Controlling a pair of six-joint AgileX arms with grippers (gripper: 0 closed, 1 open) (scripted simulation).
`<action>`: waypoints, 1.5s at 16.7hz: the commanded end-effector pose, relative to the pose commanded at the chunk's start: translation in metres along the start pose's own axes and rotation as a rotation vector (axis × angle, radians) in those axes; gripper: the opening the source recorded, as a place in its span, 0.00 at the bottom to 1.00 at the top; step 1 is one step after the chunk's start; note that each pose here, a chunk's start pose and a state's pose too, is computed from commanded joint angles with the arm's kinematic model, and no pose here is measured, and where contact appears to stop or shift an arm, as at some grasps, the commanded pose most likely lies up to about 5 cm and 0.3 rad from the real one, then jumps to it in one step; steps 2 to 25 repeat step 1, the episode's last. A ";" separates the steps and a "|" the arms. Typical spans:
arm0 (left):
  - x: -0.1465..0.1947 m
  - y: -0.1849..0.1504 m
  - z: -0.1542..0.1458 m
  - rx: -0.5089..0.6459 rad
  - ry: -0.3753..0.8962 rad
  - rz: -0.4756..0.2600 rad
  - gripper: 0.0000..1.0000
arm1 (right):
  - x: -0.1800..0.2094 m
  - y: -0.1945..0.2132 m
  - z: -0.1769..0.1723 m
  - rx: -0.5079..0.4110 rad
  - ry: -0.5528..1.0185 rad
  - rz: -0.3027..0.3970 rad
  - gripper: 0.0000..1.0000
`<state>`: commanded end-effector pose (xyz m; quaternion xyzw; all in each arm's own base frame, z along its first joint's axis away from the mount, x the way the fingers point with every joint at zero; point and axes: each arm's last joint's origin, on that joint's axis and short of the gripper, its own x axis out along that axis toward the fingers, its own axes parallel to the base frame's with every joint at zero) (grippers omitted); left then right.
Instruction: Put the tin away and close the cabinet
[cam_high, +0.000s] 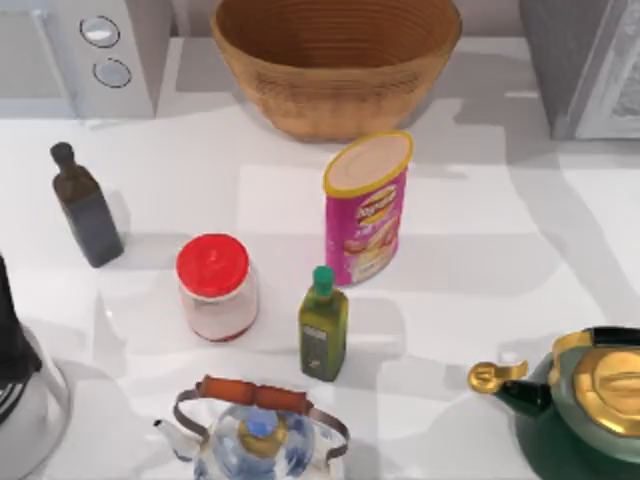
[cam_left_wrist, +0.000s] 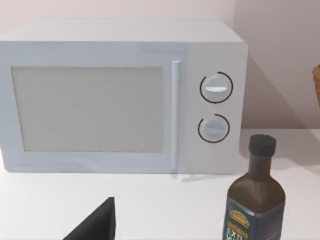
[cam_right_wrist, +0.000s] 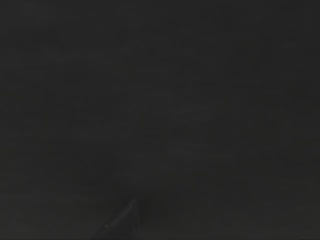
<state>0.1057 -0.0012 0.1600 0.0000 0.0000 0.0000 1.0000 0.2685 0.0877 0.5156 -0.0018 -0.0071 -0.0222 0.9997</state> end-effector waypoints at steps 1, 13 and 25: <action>0.000 0.000 0.000 0.000 0.000 0.000 1.00 | 0.001 0.000 0.000 0.001 -0.001 0.000 1.00; 0.000 0.000 0.000 0.000 0.000 0.000 1.00 | 0.001 0.000 0.000 0.001 -0.001 0.000 1.00; 0.000 0.000 0.000 0.000 0.000 0.000 1.00 | 0.001 0.000 0.000 0.001 -0.001 0.000 1.00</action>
